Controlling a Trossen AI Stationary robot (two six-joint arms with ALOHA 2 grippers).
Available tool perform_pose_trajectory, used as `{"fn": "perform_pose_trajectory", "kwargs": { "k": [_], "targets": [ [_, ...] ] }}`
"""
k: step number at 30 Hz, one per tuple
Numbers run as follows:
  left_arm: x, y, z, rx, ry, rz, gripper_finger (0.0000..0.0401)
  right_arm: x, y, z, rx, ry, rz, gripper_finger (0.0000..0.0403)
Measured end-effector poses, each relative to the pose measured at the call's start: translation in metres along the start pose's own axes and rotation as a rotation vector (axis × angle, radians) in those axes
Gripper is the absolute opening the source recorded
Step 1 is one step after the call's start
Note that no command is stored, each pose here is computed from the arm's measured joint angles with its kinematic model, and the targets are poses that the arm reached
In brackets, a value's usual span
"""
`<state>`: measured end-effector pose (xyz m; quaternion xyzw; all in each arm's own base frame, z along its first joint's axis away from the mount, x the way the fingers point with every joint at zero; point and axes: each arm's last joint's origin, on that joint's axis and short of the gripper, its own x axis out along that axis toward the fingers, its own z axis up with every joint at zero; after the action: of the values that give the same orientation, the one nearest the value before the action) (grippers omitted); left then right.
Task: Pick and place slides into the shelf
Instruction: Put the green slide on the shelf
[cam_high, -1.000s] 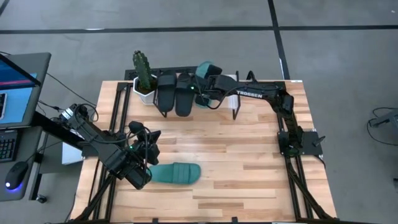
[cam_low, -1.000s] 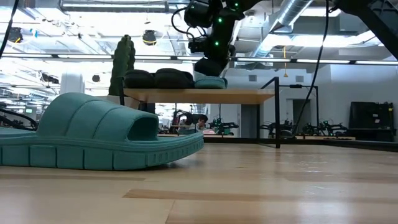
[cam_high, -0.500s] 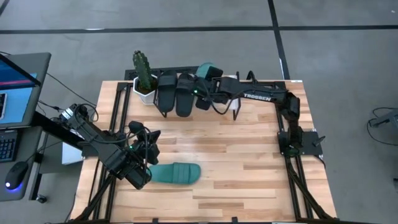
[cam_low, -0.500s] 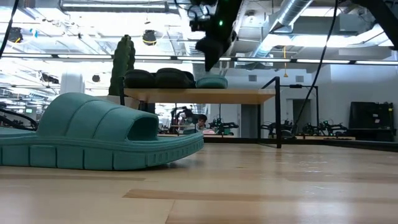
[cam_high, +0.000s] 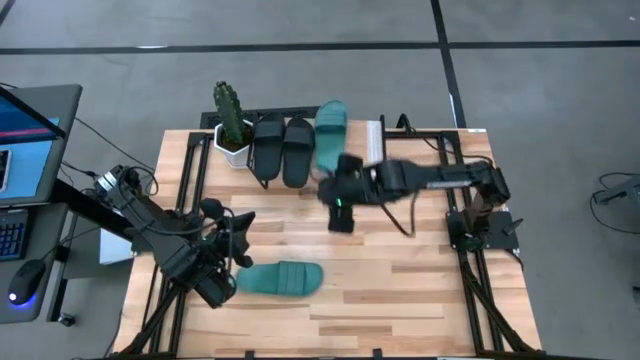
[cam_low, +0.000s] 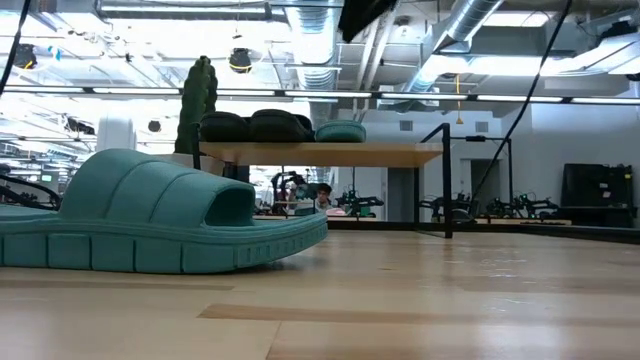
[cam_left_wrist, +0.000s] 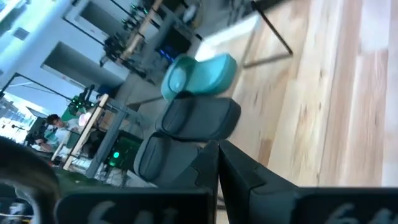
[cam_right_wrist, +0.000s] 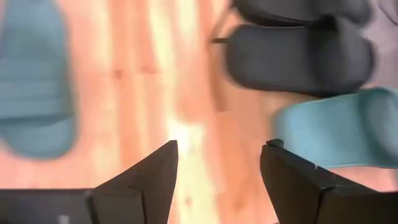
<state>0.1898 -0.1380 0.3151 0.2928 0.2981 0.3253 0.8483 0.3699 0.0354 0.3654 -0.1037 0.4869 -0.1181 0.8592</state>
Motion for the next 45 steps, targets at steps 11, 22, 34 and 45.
{"fn": "perform_pose_trajectory", "kwargs": {
  "k": [11, 22, 34, 45],
  "targets": [
    [-0.013, -0.012, -0.048, -0.023, -0.163, -0.004, 0.0002, -0.046, 0.126, -0.026, -0.189, -0.077, 0.035, 0.0174],
    [-0.022, -0.059, -0.046, 0.34, -0.046, -0.477, 0.0002, -0.07, 0.171, -0.054, -0.142, -0.177, -0.186, 0.0156],
    [-0.004, -0.072, -0.037, 0.713, -0.178, -0.603, 0.0002, -0.089, 0.18, -0.087, 0.08, -0.255, -0.35, 0.0153],
    [0.026, -0.082, -0.049, 0.965, -0.226, -0.57, 0.0002, -0.083, 0.21, -0.126, 0.151, -0.323, -0.353, 0.0148]
  ]
}}
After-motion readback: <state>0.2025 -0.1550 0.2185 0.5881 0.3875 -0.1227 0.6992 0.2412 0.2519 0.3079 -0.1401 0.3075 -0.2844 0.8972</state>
